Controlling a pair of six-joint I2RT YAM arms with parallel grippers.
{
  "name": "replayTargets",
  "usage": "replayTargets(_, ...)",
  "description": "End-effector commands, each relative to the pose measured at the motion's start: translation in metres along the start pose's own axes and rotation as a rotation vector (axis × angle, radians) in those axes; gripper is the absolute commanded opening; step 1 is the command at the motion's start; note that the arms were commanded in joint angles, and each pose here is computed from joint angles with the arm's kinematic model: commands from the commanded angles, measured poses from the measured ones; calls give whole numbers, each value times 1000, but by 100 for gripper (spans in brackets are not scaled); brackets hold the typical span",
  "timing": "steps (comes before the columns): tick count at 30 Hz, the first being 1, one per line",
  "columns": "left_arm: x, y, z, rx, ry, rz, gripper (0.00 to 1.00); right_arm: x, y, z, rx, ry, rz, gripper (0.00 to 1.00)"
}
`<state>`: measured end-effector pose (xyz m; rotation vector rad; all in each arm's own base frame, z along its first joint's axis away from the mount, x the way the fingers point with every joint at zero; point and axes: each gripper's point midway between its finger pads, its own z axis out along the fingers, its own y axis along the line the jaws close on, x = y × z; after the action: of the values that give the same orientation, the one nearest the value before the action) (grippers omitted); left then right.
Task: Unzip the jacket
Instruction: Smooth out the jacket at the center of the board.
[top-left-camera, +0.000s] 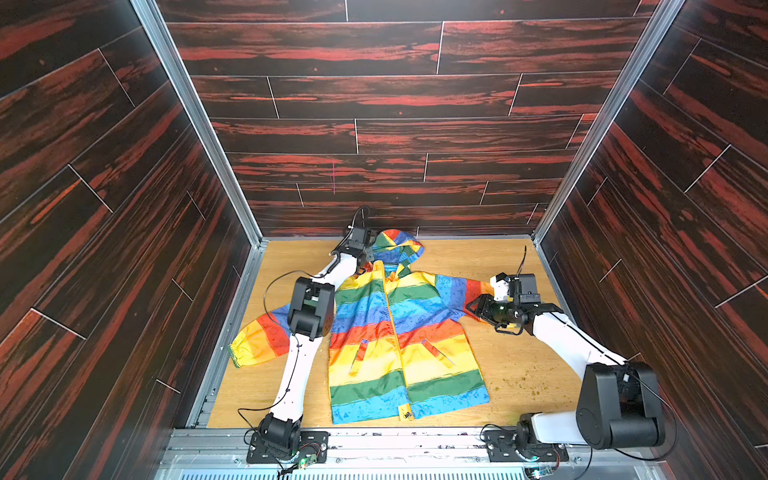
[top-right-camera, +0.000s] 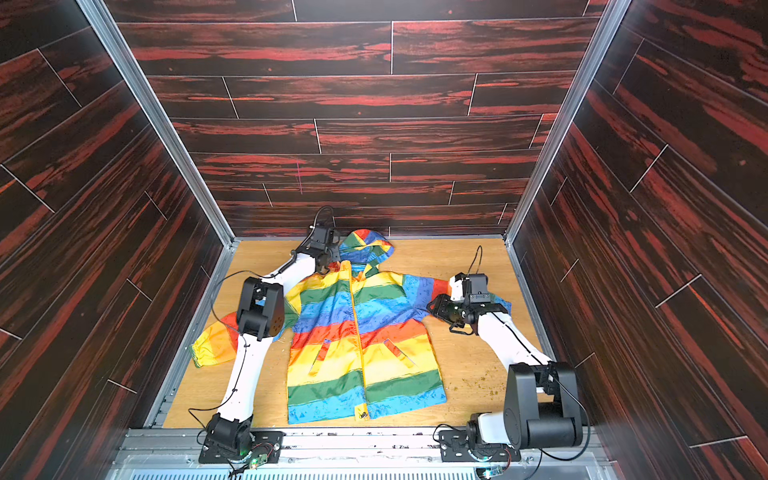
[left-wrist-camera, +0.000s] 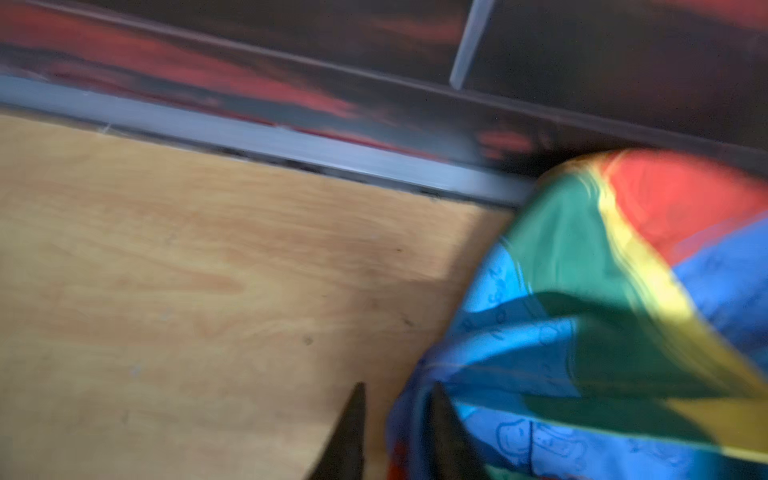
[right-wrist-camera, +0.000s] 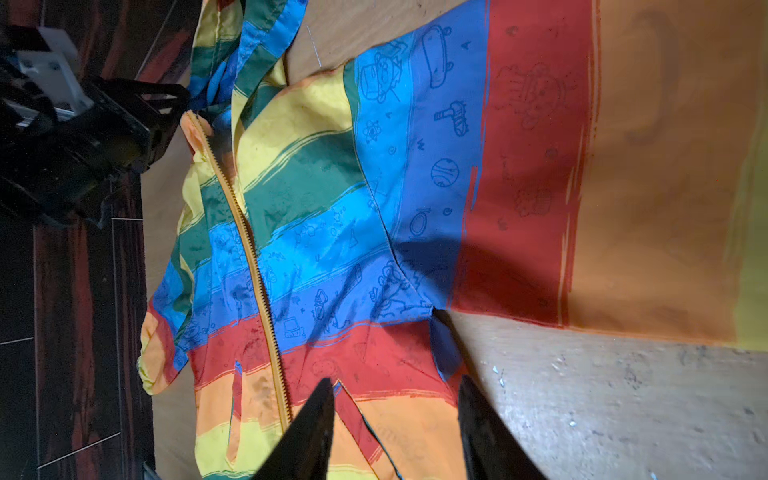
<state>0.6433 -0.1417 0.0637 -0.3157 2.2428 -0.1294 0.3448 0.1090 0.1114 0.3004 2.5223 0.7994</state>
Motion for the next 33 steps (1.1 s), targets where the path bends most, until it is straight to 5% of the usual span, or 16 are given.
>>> replayTargets(1, -80, 2, -56, 72, -268, -224, 34, -1, 3, 6, -18, 10, 6, 50)
replayTargets(4, -82, 23, -69, 73, -317, -281, 42, -1, 3, 7, -18, 13, -1, 50)
replayTargets(9, -76, -28, -63, 361, -200, -61, 81, 6, 5, 10, -44, 40, 2, 50)
replayTargets(10, -69, -42, -61, 418, -147, -6, 99, 6, 4, 11, -45, 41, 3, 50)
replayTargets(15, -46, -89, -62, 594, 12, 225, 100, 10, 2, 11, -39, 46, 7, 50)
replayTargets(21, 9, -112, -65, 644, 219, 597, 100, 14, -1, 11, -26, 60, 2, 50)
replayTargets(27, 37, -114, -56, 566, 215, 828, 98, 20, -4, 11, -16, 84, 0, 50)
replayTargets(33, 46, -117, -42, 491, 197, 897, 89, 24, -8, 13, -6, 99, -1, 50)
